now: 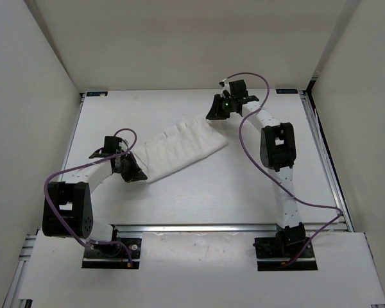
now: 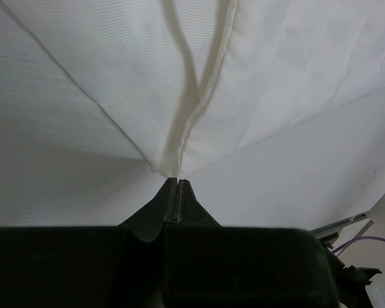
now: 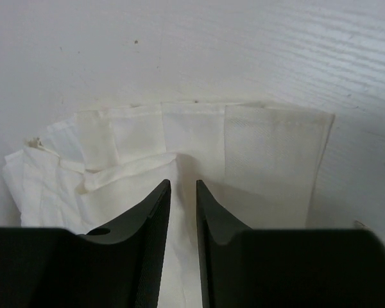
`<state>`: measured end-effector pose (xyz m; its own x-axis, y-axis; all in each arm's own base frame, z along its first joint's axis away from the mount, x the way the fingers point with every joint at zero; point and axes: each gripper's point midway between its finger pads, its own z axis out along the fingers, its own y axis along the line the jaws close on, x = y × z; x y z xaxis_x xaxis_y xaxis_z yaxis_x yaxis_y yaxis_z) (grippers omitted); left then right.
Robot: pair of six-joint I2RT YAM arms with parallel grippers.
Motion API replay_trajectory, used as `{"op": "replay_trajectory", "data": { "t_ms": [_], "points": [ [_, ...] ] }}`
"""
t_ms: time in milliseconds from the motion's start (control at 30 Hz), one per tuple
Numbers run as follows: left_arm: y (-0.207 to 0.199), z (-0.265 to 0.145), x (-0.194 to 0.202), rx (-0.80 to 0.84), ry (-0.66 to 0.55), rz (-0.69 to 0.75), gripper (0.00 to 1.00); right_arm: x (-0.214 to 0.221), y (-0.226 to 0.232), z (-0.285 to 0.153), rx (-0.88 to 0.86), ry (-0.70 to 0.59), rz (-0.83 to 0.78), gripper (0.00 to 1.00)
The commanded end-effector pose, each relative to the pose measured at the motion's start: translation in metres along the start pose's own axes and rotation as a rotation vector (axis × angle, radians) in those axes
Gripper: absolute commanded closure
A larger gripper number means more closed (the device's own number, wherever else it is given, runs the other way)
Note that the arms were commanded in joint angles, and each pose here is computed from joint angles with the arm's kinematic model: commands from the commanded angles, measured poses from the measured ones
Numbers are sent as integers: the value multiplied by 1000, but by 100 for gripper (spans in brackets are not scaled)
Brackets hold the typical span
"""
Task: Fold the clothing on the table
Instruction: Fold the skirt
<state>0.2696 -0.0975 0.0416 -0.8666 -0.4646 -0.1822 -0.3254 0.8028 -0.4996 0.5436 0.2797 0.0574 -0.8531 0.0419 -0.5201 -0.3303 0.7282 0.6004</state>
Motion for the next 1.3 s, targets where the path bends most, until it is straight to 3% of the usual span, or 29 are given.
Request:
{"op": "replay_trajectory", "data": {
  "t_ms": [0,267,467,933,1133,1267],
  "points": [
    [-14,-8,-8,60,-35,22,100,-75,49,-65,13,-199,-167,72],
    [-10,-10,-14,103,-85,-33,100,-26,40,-100,63,-87,-170,82],
    [-11,-18,-34,132,-143,-59,100,41,19,-89,91,53,-142,89],
    [-20,-19,-46,138,-142,-42,100,121,-16,-44,116,343,15,96],
    [-25,-21,-53,156,-150,-40,100,164,-2,-74,149,420,49,97],
    [-25,-20,-53,162,-144,-50,100,219,14,-115,166,501,55,98]
  ]
}}
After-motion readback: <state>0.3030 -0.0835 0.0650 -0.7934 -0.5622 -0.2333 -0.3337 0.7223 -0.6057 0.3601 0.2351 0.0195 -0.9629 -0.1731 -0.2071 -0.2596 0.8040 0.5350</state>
